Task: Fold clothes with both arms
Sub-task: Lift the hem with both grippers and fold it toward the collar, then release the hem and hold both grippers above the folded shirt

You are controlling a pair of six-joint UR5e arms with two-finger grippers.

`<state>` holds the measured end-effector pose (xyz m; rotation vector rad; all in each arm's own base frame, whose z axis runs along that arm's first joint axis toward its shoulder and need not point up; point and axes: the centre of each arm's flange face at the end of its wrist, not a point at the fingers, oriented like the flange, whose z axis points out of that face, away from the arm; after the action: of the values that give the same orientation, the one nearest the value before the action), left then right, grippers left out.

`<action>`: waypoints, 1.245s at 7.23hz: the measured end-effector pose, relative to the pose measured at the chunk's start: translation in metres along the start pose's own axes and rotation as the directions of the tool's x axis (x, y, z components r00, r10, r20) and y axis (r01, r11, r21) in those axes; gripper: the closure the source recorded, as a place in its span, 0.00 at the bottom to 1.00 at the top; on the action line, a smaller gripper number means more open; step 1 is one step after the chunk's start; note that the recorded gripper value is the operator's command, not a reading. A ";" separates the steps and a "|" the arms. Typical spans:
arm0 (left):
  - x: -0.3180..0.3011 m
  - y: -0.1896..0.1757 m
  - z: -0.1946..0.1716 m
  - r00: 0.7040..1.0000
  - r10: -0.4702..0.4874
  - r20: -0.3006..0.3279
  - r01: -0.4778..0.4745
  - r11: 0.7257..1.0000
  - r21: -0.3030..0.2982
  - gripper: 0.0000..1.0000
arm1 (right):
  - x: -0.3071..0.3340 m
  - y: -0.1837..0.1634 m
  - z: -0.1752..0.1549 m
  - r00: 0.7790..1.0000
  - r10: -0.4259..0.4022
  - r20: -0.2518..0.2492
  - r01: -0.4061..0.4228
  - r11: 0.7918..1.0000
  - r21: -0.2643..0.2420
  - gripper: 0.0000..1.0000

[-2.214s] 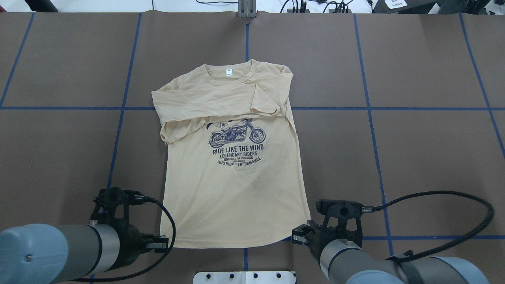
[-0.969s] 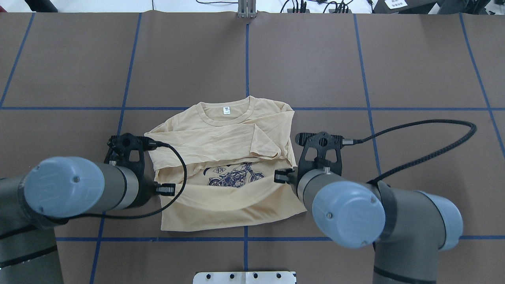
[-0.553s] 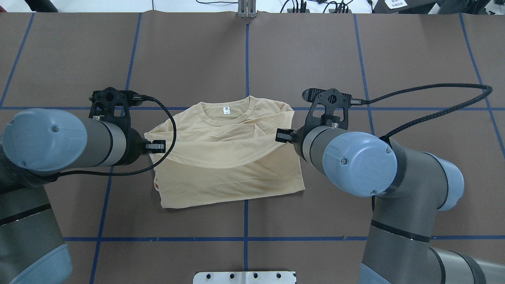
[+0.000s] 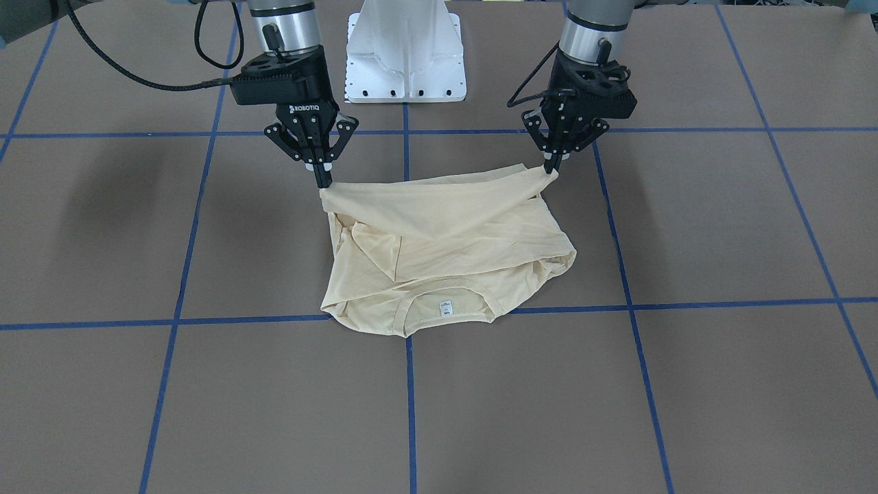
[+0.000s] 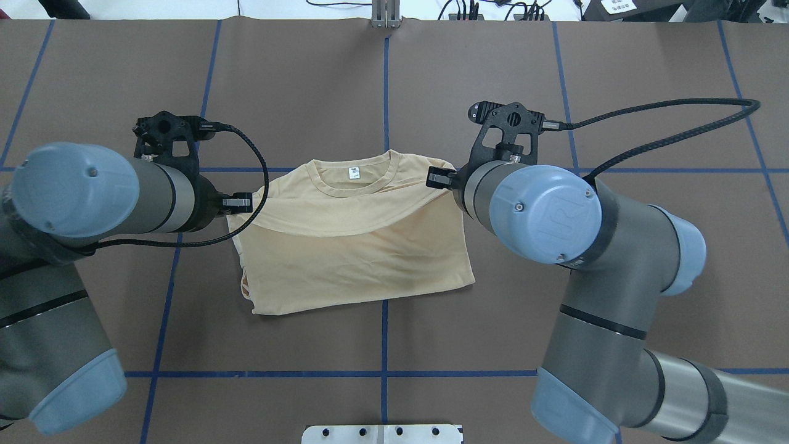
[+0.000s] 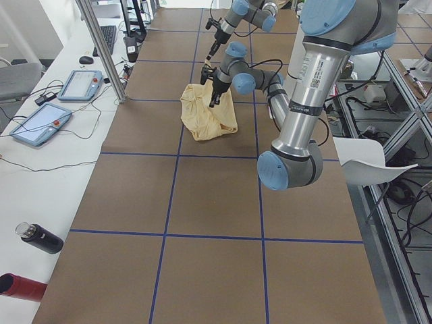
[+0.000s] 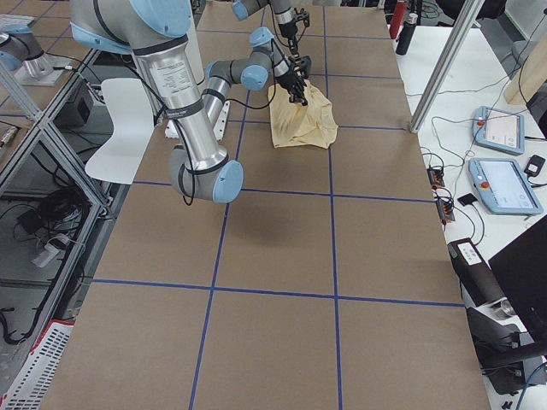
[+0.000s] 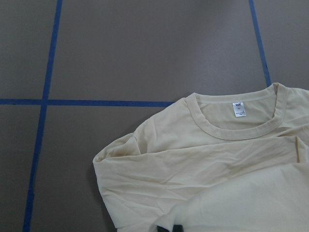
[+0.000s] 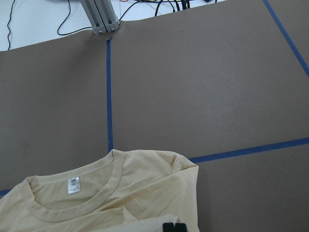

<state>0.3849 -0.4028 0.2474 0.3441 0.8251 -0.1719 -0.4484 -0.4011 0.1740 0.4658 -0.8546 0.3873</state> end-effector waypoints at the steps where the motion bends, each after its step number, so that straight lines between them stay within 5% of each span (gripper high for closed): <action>1: 0.002 -0.009 0.029 1.000 -0.004 0.024 0.004 1.000 0.022 1.00 | -0.006 -0.004 0.030 1.000 0.005 -0.013 -0.005 1.000 0.005 1.00; 5: -0.017 -0.038 0.125 0.996 0.060 0.067 -0.065 0.994 0.083 1.00 | -0.011 -0.013 0.130 0.999 0.019 -0.039 -0.019 1.000 0.018 1.00; 9: -0.030 -0.046 0.147 0.993 0.090 0.078 -0.097 0.991 0.093 1.00 | -0.007 -0.020 0.150 0.998 -0.002 -0.069 0.003 1.000 0.015 1.00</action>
<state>0.4528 -0.4992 0.3513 0.4642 0.7279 -0.1366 -0.5365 -0.4990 0.2491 0.4651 -0.7851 0.4060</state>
